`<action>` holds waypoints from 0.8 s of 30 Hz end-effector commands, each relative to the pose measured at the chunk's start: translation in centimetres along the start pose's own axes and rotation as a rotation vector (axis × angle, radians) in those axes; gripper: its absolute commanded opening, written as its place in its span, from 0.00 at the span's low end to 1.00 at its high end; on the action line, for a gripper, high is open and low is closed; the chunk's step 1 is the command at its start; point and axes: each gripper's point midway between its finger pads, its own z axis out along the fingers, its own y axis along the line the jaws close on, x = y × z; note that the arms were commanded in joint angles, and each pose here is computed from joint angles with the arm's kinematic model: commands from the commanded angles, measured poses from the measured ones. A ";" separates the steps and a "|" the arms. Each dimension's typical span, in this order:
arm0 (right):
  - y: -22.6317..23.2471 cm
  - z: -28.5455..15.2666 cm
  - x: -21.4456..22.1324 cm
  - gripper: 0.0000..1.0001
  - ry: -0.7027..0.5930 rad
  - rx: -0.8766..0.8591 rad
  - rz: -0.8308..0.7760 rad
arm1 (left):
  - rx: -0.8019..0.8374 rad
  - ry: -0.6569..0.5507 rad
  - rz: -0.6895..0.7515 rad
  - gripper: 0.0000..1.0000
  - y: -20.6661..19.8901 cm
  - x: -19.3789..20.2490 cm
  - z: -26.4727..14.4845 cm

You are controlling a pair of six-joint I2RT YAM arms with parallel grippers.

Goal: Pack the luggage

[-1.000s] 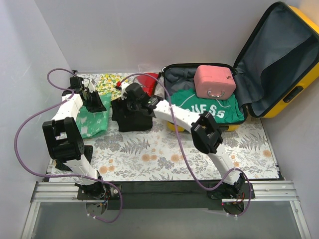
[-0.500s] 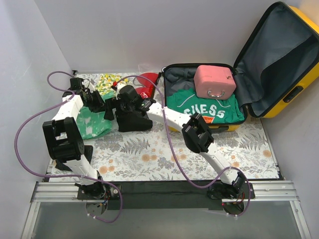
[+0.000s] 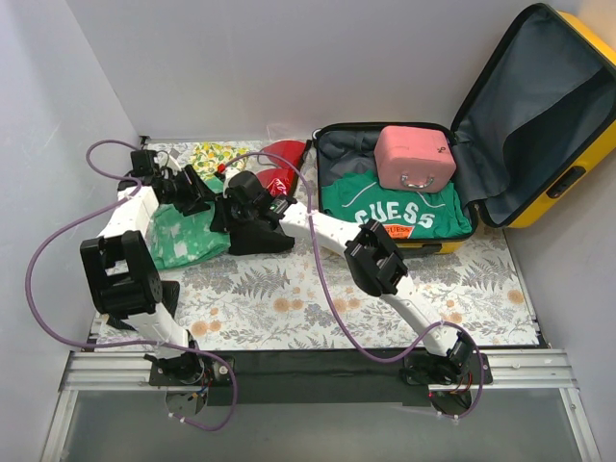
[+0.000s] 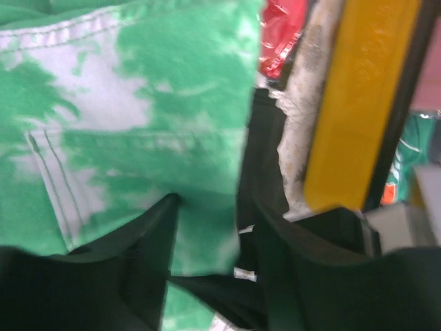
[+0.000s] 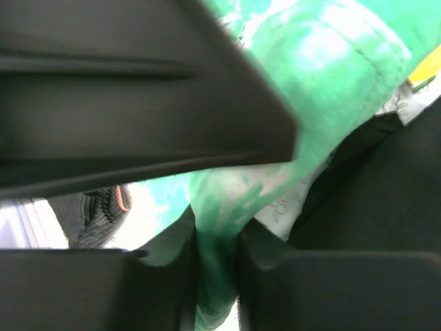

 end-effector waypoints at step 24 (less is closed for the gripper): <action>0.7 -2.0 -5.1 0.01 -0.142 0.069 -0.134 | -0.289 -0.096 -0.285 0.69 20.5 1.0 -4.6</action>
